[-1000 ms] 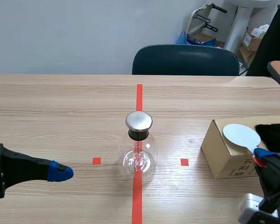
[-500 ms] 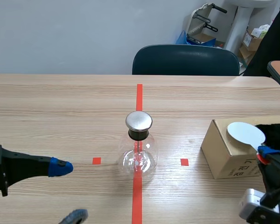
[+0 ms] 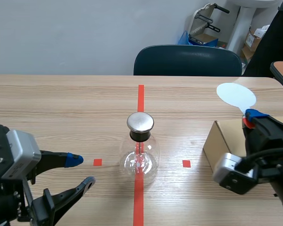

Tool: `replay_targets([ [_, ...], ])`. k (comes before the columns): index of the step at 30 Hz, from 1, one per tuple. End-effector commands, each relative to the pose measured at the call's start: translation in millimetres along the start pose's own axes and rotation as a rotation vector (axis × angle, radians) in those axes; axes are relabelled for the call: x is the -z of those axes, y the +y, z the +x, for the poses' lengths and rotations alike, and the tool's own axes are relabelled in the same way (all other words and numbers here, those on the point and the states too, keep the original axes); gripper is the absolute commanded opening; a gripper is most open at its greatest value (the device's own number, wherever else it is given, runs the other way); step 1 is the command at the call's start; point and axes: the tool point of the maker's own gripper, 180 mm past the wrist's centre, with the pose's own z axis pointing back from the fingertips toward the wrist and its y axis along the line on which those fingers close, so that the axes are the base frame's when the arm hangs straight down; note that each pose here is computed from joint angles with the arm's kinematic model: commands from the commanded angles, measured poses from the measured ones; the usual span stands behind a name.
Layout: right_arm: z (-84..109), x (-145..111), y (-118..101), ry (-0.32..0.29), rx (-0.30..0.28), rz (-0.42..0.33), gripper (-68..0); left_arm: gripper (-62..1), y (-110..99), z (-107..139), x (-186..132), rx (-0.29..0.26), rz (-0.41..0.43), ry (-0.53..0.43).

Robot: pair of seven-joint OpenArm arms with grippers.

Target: Do the electroscope experiment

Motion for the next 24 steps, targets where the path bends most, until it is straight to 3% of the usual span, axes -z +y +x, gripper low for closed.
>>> replay_targets([
  [1, 4.5, 8, -15, -0.007, -0.016, -0.081, -66.0, -31.4, 3, 8, 5, 0.007, 0.003, -0.036],
  [7, 18.7, 18, -15, 0.023, -0.014, -0.096, -66.0, -31.7, 14, -6, 23, 0.007, 0.025, -0.020],
  [19, 43.1, 19, 2, 0.050, -0.020, -0.024, -66.0, -53.7, 16, -32, 40, -0.066, 0.076, 0.011],
  [24, 44.3, 24, 0, 0.090, -0.013, -0.036, -66.0, -56.5, 16, -32, 40, -0.070, 0.080, 0.009],
])
